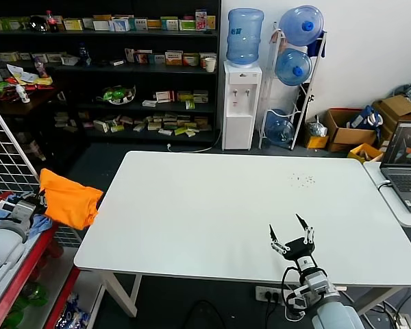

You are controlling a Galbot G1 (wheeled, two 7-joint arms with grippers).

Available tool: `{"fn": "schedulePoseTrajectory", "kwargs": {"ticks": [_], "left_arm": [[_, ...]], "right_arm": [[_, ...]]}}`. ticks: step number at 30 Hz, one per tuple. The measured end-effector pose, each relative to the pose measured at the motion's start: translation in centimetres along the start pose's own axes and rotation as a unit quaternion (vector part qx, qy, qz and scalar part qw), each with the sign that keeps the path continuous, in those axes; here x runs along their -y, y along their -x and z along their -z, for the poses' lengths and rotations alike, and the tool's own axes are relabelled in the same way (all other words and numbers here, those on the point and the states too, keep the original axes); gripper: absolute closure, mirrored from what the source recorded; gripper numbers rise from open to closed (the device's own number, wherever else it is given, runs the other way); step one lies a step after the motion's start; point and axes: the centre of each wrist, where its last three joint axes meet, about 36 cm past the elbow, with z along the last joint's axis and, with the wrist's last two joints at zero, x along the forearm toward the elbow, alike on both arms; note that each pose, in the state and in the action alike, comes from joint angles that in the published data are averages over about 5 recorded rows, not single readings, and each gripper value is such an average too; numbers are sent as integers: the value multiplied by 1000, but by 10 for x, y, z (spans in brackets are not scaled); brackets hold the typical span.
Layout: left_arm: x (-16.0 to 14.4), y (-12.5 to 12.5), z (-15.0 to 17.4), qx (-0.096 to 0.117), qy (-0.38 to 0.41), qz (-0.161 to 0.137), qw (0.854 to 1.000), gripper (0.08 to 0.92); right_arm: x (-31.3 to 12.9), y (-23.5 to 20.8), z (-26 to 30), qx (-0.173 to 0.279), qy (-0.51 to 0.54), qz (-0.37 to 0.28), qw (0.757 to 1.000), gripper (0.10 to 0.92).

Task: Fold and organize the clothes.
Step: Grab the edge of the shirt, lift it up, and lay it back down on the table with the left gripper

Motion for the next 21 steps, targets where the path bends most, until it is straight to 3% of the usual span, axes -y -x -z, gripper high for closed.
{"fn": "schedulePoseTrajectory", "kwargs": {"ticks": [7, 21], "left_arm": [[19, -7, 5, 11, 15, -10, 1000, 861], [107, -37, 35, 14, -59, -84, 995, 861]], "right_arm": [[-5, -4, 1, 3, -2, 0, 1000, 200], [-7, -16, -6, -2, -9, -5, 1000, 200]]}}
